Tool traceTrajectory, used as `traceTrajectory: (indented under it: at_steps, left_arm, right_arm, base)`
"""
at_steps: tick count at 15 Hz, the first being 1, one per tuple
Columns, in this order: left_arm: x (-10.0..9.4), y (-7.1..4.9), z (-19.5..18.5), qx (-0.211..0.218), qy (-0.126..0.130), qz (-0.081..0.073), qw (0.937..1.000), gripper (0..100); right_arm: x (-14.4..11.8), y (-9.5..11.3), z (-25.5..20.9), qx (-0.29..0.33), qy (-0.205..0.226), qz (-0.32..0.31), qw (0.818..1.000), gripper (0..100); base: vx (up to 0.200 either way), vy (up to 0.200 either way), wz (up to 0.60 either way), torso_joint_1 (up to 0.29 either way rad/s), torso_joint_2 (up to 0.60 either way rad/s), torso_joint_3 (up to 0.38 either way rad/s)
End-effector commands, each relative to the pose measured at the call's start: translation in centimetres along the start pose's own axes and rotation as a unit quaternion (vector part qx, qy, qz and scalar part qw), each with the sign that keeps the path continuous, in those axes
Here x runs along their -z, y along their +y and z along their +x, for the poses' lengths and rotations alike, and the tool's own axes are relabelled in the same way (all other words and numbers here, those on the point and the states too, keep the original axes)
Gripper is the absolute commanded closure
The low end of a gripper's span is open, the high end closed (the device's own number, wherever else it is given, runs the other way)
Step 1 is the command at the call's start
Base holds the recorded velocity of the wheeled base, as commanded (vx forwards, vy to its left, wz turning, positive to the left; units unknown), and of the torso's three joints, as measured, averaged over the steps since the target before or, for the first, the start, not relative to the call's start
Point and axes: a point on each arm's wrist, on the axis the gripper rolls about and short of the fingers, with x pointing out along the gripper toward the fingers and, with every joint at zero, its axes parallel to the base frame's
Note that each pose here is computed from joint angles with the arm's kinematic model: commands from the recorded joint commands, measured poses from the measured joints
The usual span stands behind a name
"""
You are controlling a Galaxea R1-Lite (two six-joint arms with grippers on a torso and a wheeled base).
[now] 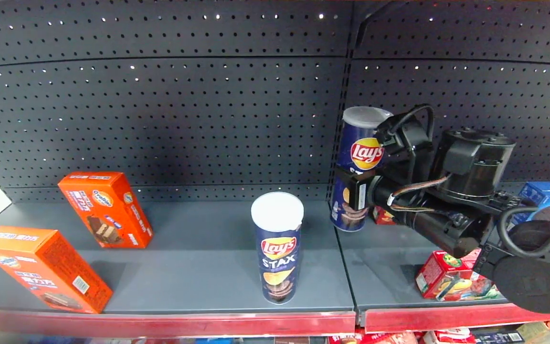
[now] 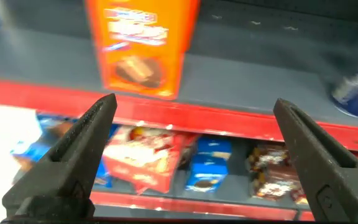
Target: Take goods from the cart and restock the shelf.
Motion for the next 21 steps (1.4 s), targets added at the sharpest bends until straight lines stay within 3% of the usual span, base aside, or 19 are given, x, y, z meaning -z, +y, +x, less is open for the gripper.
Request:
traceTrajectory:
  at_steps: [1, 5, 8, 10, 13, 15, 21]
  left_arm:
    - [0.0, 0.0, 0.1, 0.0, 0.003, 0.001, 1.0, 0]
    - [0.2, 0.0, 0.1, 0.004, 0.006, 0.007, 1.0, 0]
    - [0.2, 0.0, 0.1, 0.003, 0.005, 0.008, 0.9999, 0]
    - [0.2, 0.0, 0.1, 0.003, 0.005, 0.007, 1.0, 0]
    - [0.2, 0.0, 0.1, 0.003, 0.005, 0.008, 1.0, 0]
    - [0.2, 0.0, 0.1, 0.003, 0.005, 0.008, 1.0, 0]
    - [0.2, 0.0, 0.1, 0.004, 0.005, 0.008, 0.9999, 0]
  right_arm:
    - [-0.1, -0.3, -0.3, 0.002, -0.003, 0.003, 1.0, 100]
    - [0.0, -1.0, -0.1, -0.025, -0.013, 0.004, 1.0, 100]
    - [0.5, -1.8, 0.1, -0.095, -0.011, 0.002, 0.995, 100]
    - [0.8, -1.9, 0.6, -0.103, -0.009, 0.002, 0.995, 100]
    - [2.5, -1.4, 1.7, -0.114, 0.013, 0.001, 0.993, 100]
    - [3.5, -1.0, 3.4, -0.113, 0.001, 0.002, 0.994, 100]
    - [4.0, 1.5, 6.2, -0.089, -0.004, 0.001, 0.996, 100]
  base:
    - [0.0, 0.0, 0.0, 0.0, 0.0, 0.0]
    - [0.0, 0.0, 0.0, 0.0, 0.0, 0.0]
    - [0.0, 0.0, 0.0, 0.0, 0.0, 0.0]
    - [0.0, 0.0, 0.0, 0.0, 0.0, 0.0]
    - [0.0, 0.0, 0.0, 0.0, 0.0, 0.0]
    - [0.0, 0.0, 0.0, 0.0, 0.0, 0.0]
    - [0.0, 0.0, 0.0, 0.0, 0.0, 0.0]
